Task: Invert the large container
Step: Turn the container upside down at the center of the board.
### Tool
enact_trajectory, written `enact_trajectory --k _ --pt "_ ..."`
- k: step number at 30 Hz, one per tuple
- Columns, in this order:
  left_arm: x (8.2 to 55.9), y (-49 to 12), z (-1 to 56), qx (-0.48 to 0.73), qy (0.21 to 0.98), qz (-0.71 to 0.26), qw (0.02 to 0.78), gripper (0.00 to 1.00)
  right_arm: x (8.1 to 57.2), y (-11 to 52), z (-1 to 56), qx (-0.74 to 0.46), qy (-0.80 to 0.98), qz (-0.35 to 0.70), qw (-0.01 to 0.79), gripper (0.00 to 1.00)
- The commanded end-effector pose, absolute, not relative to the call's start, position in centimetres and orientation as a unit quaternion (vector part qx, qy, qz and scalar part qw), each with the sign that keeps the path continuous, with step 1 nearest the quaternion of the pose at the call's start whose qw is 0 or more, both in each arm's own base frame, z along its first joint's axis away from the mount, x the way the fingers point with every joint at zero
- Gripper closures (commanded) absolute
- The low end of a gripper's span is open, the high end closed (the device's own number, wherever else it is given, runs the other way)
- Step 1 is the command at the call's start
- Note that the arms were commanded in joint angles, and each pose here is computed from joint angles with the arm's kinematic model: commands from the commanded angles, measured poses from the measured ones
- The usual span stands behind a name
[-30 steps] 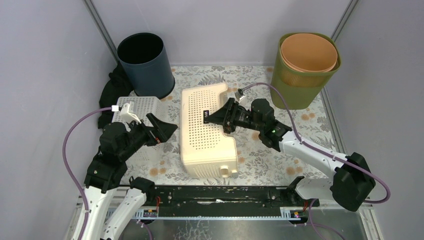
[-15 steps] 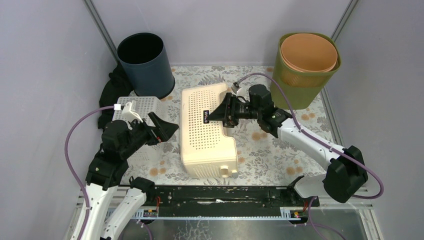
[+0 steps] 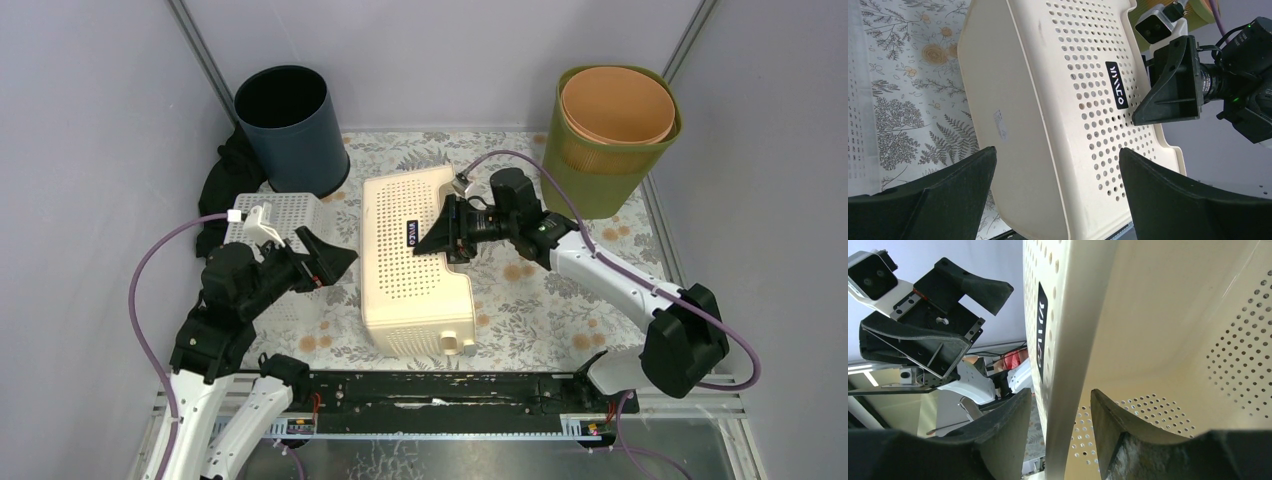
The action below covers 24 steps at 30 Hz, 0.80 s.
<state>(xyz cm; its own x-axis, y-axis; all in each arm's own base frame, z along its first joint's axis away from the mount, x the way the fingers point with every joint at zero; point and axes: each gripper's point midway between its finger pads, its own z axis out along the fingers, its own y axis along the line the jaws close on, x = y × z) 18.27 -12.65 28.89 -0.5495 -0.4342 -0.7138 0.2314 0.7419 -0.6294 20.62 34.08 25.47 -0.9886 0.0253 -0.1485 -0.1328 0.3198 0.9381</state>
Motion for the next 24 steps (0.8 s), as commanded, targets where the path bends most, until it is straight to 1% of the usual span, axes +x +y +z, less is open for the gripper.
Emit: enact_trajectory --k 1,7,17,19,22,24 --pt "18.29 -13.09 29.27 -0.042 0.799 -0.362 0.479 0.00 20.24 34.31 27.01 -0.068 0.795 0.599 0.063 0.46" --pt "18.38 -13.09 28.77 -0.042 0.802 -0.359 0.476 0.00 20.09 34.47 26.87 -0.075 0.794 0.602 0.051 0.48" --pt "18.61 -13.14 28.39 -0.043 0.804 -0.358 0.473 0.00 19.92 34.60 27.21 -0.082 0.790 0.606 0.043 0.55" --pt "18.63 -13.16 28.44 -0.042 0.804 -0.358 0.474 0.00 19.90 34.61 27.18 -0.082 0.790 0.607 0.041 0.58" --pt "18.62 -13.18 28.33 -0.042 0.804 -0.358 0.473 0.00 19.84 34.67 27.25 -0.084 0.787 0.610 0.039 0.68" --pt "18.65 -13.16 28.36 -0.042 0.804 -0.358 0.473 0.00 19.78 34.74 27.48 -0.083 0.783 0.615 0.035 0.72"
